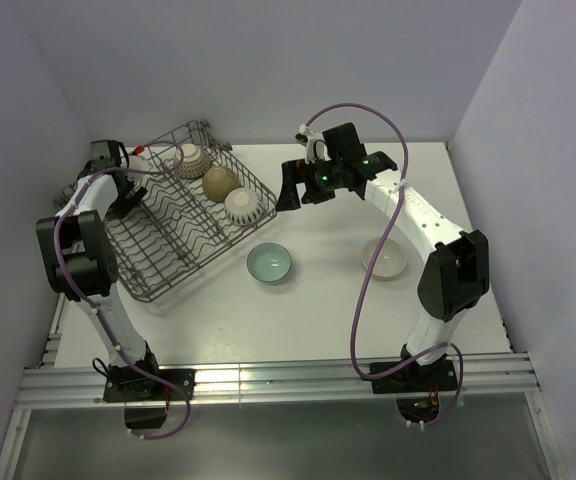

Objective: Load the bowls into the dish rack

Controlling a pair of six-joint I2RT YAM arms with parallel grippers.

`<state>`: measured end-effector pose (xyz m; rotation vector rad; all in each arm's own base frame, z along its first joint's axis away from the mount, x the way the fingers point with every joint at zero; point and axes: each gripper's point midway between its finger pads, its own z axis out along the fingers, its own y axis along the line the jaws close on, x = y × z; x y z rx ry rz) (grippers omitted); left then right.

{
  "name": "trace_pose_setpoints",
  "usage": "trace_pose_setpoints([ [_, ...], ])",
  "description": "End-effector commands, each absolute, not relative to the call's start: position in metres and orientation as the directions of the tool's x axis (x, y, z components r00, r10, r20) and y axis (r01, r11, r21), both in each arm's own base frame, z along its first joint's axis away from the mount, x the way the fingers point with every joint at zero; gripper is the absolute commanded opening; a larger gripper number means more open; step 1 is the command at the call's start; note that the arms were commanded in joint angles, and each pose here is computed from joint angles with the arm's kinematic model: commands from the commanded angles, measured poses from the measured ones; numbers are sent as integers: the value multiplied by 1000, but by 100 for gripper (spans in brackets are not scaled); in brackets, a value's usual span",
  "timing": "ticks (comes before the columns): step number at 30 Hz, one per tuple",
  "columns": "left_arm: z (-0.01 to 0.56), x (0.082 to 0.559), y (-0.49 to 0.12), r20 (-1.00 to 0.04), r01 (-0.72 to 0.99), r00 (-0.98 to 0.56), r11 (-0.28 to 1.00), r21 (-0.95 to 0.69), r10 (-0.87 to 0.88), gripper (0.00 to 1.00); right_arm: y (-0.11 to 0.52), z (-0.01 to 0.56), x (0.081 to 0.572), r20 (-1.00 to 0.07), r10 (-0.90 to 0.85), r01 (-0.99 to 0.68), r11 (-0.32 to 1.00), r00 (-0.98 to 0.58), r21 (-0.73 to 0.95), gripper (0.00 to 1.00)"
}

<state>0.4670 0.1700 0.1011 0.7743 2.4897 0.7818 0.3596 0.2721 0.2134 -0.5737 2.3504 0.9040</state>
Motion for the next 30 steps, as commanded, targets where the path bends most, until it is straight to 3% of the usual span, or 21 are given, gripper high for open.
trace_pose_setpoints([
  [1, 151, 473, 170, -313, 293, -732, 695, 657, 605, 99, 268, 224, 358, -645, -180, -571, 673, -742, 469, 100],
  [6, 162, 474, 167, -343, 273, -727, 709, 650, 595, 99, 268, 224, 357, -647, -181, -573, 673, -740, 468, 100],
  [21, 143, 462, 157, -342, 311, -750, 759, 573, 566, 74, 264, 216, 352, -635, -192, -569, 678, -748, 466, 100],
  [30, 117, 464, 164, -332, 270, -785, 771, 577, 523, 72, 263, 214, 354, -631, -196, -567, 681, -751, 463, 100],
])
